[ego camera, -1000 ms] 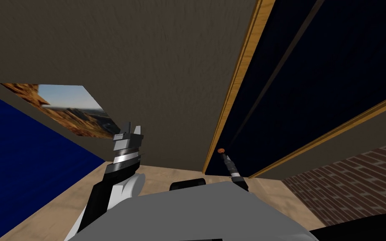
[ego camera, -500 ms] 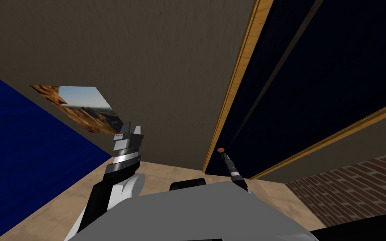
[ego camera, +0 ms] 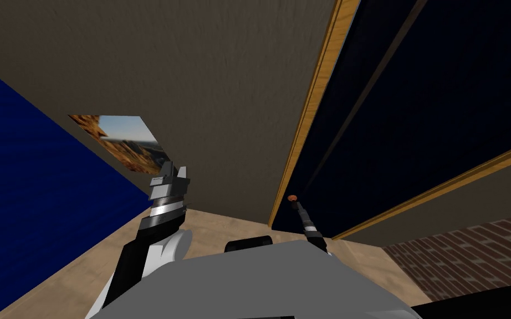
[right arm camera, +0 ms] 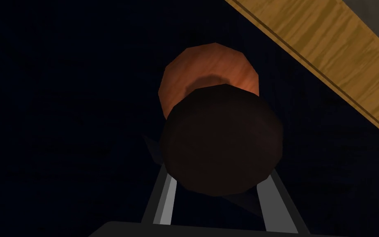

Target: Pull the door open

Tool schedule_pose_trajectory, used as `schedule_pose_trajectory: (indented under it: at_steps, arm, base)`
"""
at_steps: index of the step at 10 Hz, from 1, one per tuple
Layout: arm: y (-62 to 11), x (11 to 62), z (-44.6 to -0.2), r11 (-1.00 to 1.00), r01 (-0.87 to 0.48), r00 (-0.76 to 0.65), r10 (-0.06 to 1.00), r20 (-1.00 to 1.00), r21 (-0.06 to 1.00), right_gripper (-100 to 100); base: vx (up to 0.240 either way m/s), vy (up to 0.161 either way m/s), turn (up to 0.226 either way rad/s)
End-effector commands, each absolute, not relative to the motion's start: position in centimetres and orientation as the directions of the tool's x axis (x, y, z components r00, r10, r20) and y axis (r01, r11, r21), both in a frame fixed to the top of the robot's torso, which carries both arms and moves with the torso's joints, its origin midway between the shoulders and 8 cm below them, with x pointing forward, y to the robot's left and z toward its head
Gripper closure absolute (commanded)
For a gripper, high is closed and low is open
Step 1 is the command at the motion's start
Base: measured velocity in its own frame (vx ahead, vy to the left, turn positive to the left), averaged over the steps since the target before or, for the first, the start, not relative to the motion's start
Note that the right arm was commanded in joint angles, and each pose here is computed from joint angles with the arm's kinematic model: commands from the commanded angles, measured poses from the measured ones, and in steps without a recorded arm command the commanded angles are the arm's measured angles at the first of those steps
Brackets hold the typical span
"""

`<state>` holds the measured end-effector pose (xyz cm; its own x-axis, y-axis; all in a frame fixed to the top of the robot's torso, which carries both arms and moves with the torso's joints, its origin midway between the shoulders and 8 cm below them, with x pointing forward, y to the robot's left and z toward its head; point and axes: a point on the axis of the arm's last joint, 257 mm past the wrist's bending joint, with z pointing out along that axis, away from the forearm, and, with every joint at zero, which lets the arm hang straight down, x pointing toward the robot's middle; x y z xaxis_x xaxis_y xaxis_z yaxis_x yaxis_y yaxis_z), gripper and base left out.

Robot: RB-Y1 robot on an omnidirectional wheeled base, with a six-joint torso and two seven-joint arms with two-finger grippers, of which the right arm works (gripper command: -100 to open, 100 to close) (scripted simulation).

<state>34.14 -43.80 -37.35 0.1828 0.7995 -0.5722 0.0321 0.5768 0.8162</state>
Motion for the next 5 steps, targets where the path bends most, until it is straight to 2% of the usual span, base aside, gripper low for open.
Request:
schedule_pose_trajectory:
  at_steps: [1, 5]
  arm:
    - [-43.65, 34.42, -37.34, 0.521, 0.02, 0.193, 0.836, -0.514, 0.854, 100]
    - [-43.99, 34.77, -37.25, 0.419, 0.003, 0.216, 0.886, -0.409, 0.908, 100]
  base:
    - [-0.05, -0.025, 0.068]
    - [-0.054, -0.021, 0.076]
